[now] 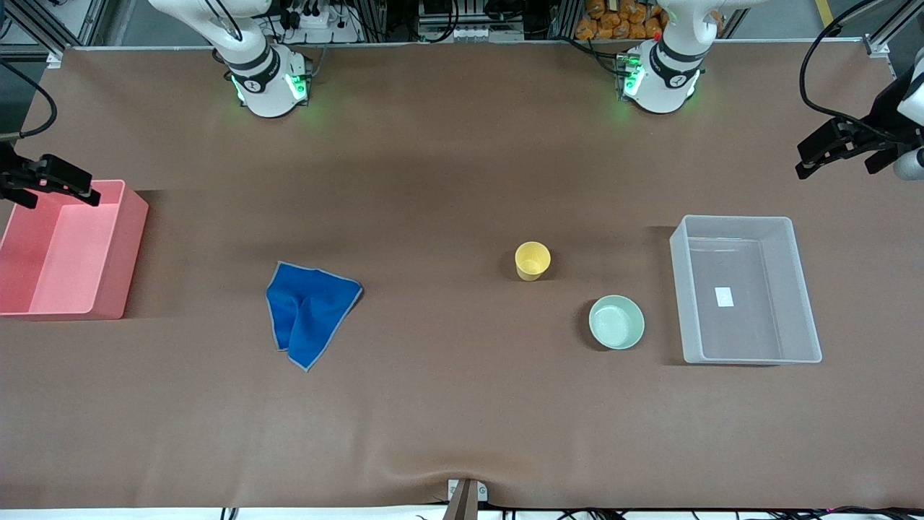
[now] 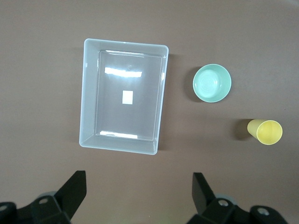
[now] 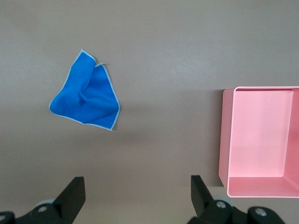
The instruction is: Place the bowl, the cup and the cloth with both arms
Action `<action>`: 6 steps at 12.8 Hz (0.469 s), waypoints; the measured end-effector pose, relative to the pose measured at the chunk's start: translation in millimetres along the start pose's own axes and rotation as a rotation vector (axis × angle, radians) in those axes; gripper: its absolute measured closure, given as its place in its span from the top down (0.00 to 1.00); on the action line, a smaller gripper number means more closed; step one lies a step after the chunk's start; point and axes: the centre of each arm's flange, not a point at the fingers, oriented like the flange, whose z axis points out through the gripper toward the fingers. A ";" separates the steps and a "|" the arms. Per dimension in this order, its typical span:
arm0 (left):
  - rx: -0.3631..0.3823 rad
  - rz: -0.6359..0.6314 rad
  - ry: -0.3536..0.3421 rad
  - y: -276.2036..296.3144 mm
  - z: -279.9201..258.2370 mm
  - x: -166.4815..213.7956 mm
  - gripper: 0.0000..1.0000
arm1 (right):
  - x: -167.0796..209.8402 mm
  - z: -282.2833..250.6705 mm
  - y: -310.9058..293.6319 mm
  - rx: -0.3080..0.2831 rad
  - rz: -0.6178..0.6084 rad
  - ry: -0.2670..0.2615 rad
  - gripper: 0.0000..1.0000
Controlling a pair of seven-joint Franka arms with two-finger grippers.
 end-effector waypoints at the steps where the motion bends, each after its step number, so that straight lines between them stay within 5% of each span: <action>1: 0.000 -0.004 0.000 0.0 -0.3 0.0 1.00 | 0.0 0.0 0.0 0.000 0.000 0.000 1.00; 6: 0.001 -0.015 -0.020 0.3 8.4 4.1 1.00 | -0.2 -0.6 2.4 0.000 0.004 0.001 1.00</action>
